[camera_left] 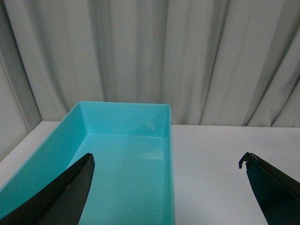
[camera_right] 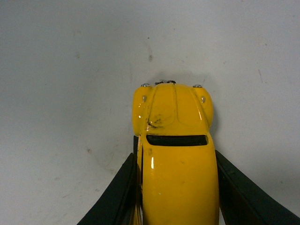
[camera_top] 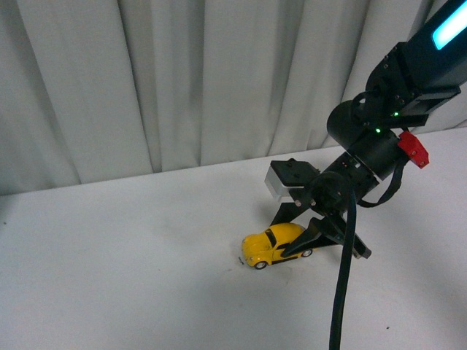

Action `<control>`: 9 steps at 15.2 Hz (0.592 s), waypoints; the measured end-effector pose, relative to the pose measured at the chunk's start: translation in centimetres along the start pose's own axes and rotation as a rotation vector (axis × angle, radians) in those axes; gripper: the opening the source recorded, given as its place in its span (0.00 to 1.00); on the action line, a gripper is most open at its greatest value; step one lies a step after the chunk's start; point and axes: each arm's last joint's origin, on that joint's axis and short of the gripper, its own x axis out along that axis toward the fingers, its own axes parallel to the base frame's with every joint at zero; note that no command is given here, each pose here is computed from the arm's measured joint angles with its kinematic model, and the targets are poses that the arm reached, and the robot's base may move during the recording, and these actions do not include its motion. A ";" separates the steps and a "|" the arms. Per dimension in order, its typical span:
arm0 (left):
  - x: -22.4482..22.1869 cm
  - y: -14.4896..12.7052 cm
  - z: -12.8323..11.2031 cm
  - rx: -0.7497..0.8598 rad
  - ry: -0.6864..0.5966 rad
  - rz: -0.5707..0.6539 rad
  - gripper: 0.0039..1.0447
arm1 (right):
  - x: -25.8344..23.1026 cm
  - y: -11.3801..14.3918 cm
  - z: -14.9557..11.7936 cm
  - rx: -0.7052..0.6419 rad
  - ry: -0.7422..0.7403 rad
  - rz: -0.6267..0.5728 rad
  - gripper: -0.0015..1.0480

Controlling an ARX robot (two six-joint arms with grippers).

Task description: Wind up and store yellow beetle toy

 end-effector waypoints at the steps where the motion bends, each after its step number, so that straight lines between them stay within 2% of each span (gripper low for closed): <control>1: 0.0 0.0 0.0 0.000 0.000 0.000 0.94 | 0.0 0.0 0.0 0.001 -0.001 0.000 0.40; 9: 0.0 0.0 0.0 0.000 0.000 0.000 0.94 | -0.8 0.7 -1.3 0.024 -0.011 -0.013 0.40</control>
